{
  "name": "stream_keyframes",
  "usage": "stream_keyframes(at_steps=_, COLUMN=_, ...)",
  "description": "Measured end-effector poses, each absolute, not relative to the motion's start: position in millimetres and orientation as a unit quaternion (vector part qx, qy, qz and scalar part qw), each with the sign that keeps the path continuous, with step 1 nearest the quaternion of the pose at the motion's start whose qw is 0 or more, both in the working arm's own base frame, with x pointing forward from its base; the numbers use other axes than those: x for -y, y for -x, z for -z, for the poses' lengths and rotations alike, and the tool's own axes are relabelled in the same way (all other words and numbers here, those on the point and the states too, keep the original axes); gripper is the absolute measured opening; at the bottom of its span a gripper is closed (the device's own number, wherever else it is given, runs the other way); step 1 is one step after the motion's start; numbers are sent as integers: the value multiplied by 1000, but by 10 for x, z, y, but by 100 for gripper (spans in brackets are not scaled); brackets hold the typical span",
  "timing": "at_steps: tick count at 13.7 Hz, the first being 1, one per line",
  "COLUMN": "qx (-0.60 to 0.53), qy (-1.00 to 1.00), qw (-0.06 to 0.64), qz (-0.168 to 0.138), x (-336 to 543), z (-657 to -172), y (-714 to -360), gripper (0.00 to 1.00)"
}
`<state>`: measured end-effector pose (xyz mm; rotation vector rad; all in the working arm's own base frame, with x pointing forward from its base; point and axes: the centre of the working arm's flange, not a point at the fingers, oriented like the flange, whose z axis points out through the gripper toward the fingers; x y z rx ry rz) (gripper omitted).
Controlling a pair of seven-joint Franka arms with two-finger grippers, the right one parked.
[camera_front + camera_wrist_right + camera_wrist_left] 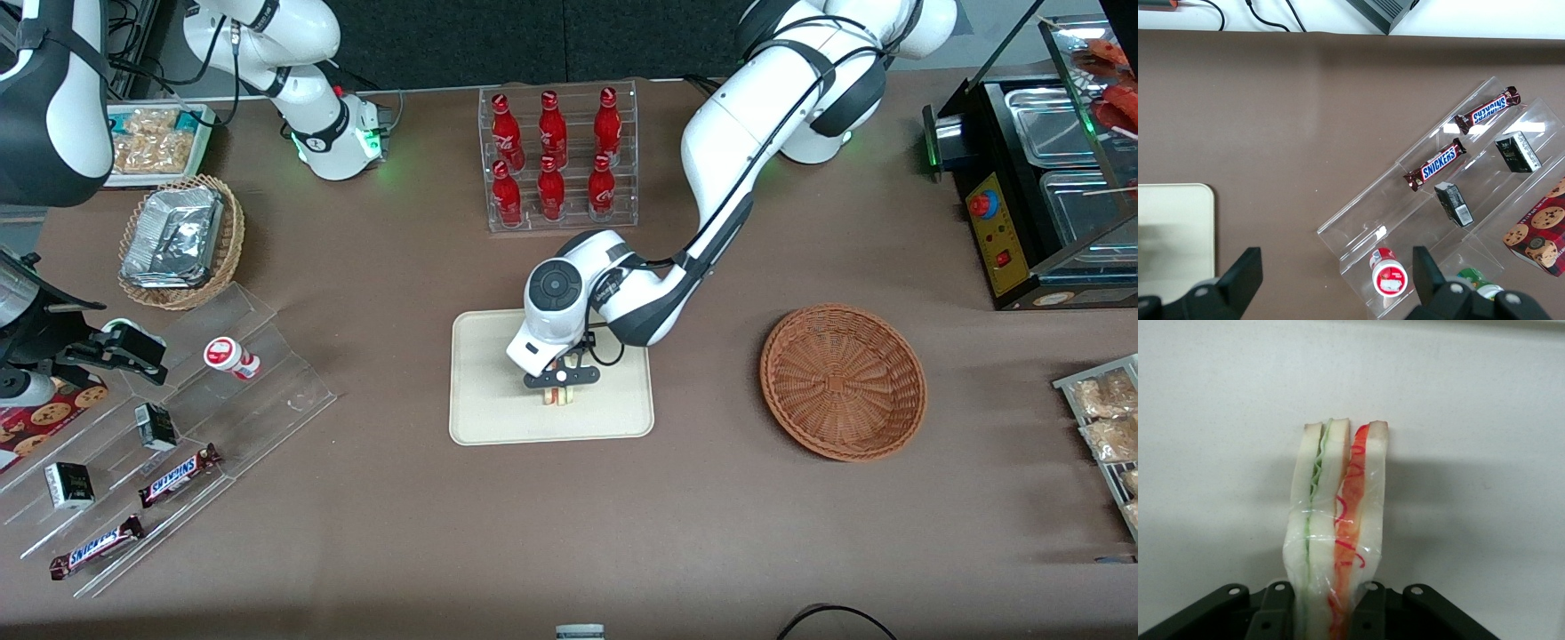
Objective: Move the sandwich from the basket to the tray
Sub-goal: 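Lower the sandwich onto the tray and open the left gripper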
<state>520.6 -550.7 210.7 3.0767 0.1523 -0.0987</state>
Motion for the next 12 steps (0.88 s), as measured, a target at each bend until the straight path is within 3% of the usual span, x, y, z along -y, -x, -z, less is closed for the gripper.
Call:
stream_keyframes(at_steps=2, qx=-49, qy=-998, qw=30, qz=31, x=5512, z=-2116, y=-5208, gripper=36)
stream_keyframes(at_steps=5, qx=-55, qy=-998, qw=38, qz=22, x=5517, z=-2258, y=-5299, gripper=67)
stream_keyframes(at_steps=8, qx=-72, qy=-996, qw=44, qz=14, x=5369, z=-2740, y=-5541, gripper=98)
stream_keyframes(at_steps=12, qx=-84, qy=-993, qw=72, qz=47, x=4535, z=-3784, y=-6003, gripper=100)
